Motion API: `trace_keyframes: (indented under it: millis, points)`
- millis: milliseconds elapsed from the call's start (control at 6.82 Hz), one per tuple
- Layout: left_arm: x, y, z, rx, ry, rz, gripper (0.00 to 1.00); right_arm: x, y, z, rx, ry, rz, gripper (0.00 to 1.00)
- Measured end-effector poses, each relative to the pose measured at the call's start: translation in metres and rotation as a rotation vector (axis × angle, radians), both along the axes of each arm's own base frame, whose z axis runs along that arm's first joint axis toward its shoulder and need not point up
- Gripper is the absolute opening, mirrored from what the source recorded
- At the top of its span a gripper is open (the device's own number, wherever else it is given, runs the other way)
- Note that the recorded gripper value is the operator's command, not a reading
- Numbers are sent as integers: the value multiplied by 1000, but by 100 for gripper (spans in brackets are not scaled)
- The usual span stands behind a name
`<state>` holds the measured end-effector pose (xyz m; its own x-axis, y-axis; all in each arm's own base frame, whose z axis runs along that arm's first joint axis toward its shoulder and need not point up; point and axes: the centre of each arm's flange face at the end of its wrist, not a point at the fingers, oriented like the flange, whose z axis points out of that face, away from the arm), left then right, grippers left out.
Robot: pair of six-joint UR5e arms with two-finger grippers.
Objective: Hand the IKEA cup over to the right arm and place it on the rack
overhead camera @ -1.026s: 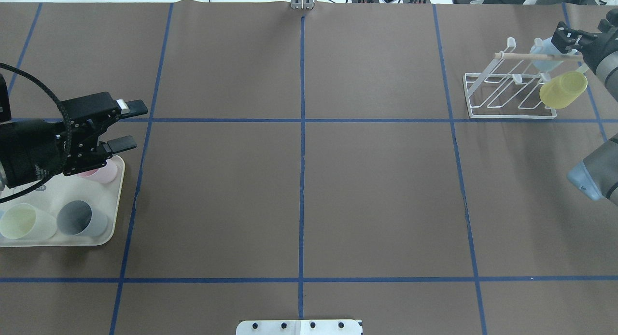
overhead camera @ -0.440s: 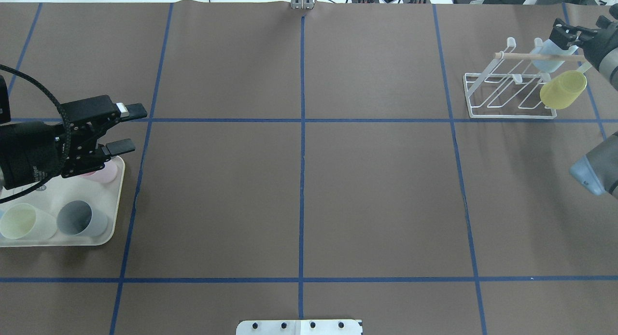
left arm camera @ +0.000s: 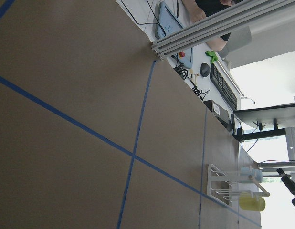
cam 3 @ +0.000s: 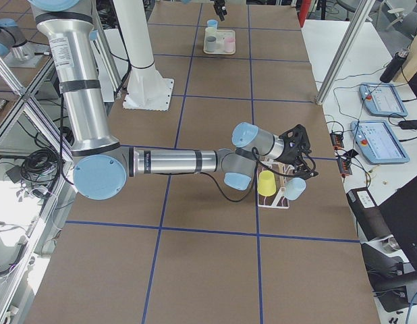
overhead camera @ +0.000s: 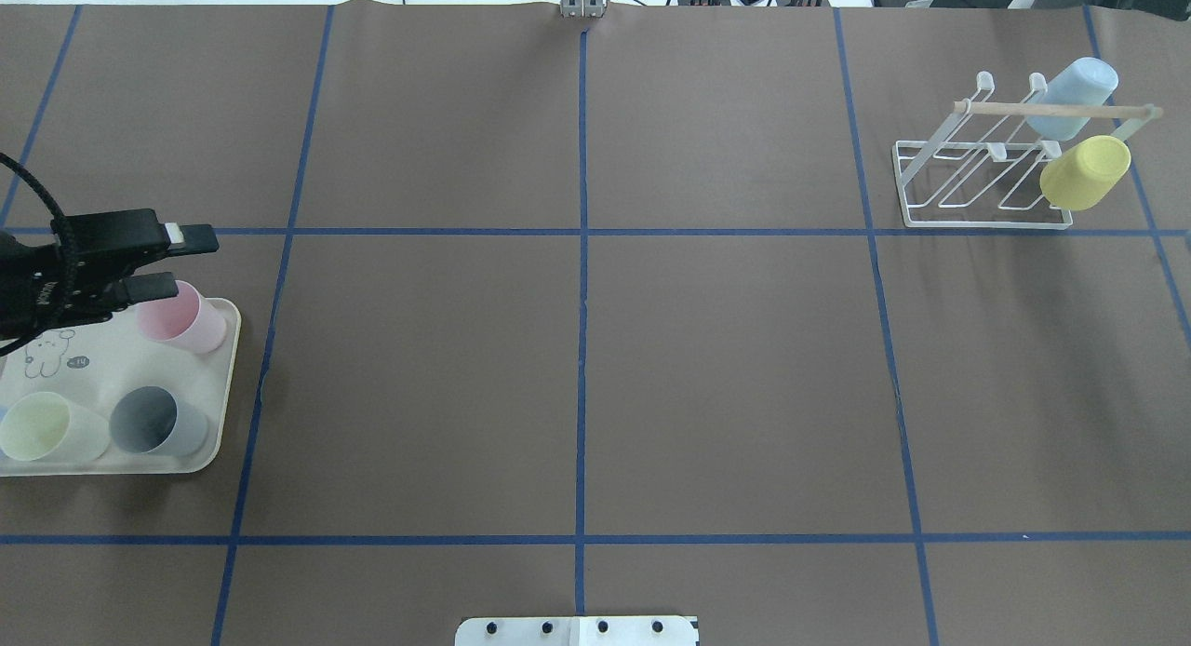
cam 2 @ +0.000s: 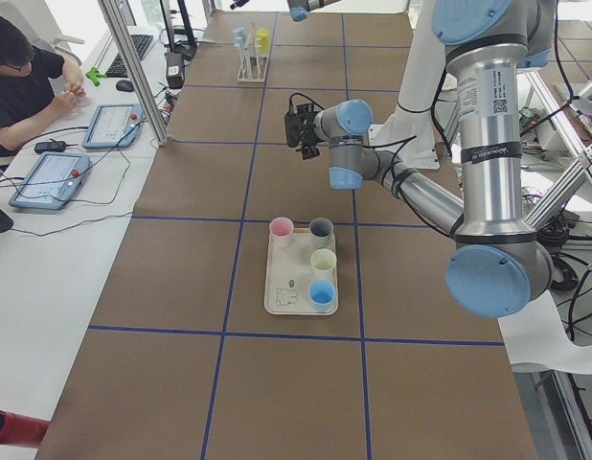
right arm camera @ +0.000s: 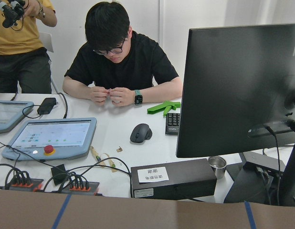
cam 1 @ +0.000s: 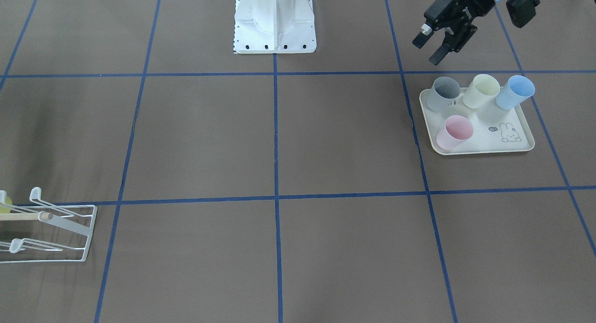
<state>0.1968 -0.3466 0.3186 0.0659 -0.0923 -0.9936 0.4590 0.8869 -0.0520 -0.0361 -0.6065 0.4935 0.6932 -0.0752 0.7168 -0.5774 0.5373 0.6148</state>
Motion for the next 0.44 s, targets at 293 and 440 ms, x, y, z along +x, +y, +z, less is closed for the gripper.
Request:
trace_keyframes:
  millis: [293,440]
  points:
    - [-19,-6,39,95,-212,84,100,28,17,-98,-57,-44,-73,100]
    - [-23,-10,59,139,-312,138,100,27,30,-143,-86,-66,-120,100]
